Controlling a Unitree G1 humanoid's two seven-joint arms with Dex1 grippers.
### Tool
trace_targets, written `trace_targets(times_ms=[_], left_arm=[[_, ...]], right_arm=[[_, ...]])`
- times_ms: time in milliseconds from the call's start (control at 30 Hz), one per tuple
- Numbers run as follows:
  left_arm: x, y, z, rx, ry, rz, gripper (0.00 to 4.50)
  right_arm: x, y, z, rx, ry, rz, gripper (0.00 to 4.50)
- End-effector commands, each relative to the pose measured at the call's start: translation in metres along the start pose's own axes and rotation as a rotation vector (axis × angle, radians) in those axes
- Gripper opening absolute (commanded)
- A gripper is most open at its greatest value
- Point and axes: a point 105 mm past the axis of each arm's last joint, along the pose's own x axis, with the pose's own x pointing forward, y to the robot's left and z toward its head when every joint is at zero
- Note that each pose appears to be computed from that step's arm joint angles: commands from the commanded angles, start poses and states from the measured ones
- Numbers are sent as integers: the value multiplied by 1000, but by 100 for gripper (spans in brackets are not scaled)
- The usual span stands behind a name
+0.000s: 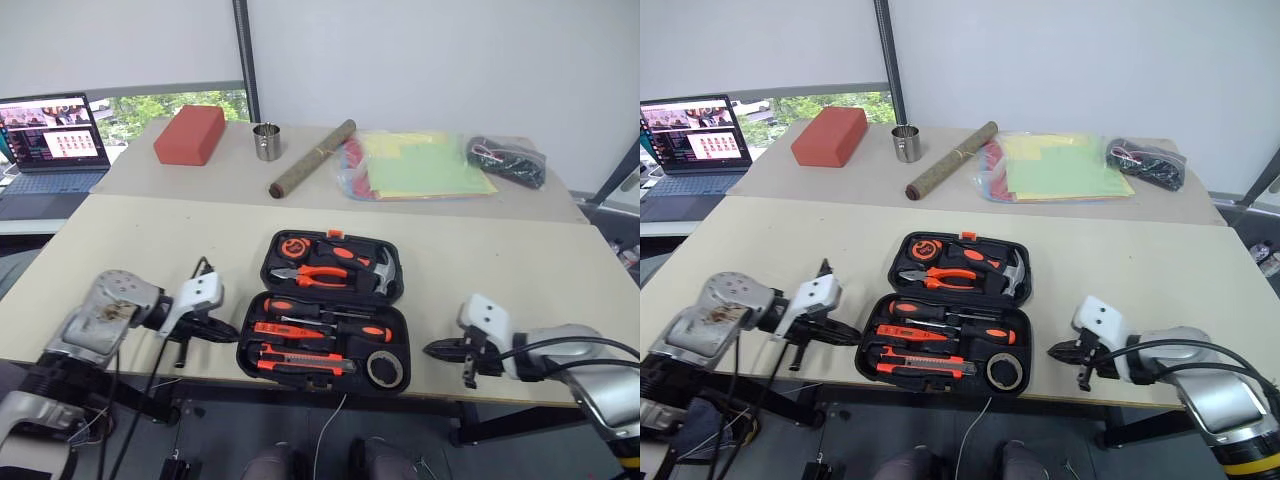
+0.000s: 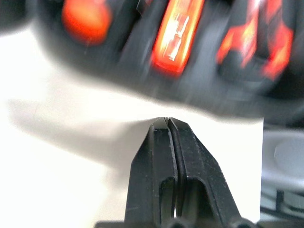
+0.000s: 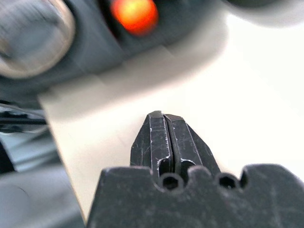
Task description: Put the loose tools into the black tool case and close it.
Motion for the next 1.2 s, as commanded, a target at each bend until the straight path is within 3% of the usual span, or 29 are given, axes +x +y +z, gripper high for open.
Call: trace_targets(times_ms=[33, 67, 100, 200, 367, 433, 600, 767, 800, 967, 1067, 1200], left_arm=[[-22, 31, 7, -120, -64, 142, 63], [-25, 42, 15, -175, -116, 178, 65], [-27, 51, 23, -220, -161, 201, 97], [-25, 73, 52, -381, -295, 224, 223], [2, 87, 87, -508, -347, 193, 380], [12, 93, 95, -538, -358, 218, 382], [30, 104, 97, -567, -357, 273, 382], [38, 107, 98, -592, -380, 283, 238], [39, 107, 97, -588, -379, 282, 177], [38, 106, 98, -596, -397, 267, 16], [36, 104, 101, -586, -405, 252, 0], [36, 100, 109, -543, -444, 215, 0]], right_arm=[[-13, -26, 25, 97, -112, -113, 61], [-12, -31, 32, 132, -144, -128, 67], [-11, -35, 39, 162, -170, -135, 97], [-2, -46, 62, 258, -241, -139, 221], [22, -69, 92, 381, -265, -184, 372], [32, -81, 94, 416, -239, -230, 445], [47, -102, 87, 503, -196, -299, 445], [62, -93, 81, 465, -130, -268, 311], [64, -90, 81, 456, -124, -260, 256], [69, -79, 77, 430, -97, -236, 86], [70, -76, 79, 416, -108, -228, 4], [63, -84, 98, 375, -188, -270, 4]])
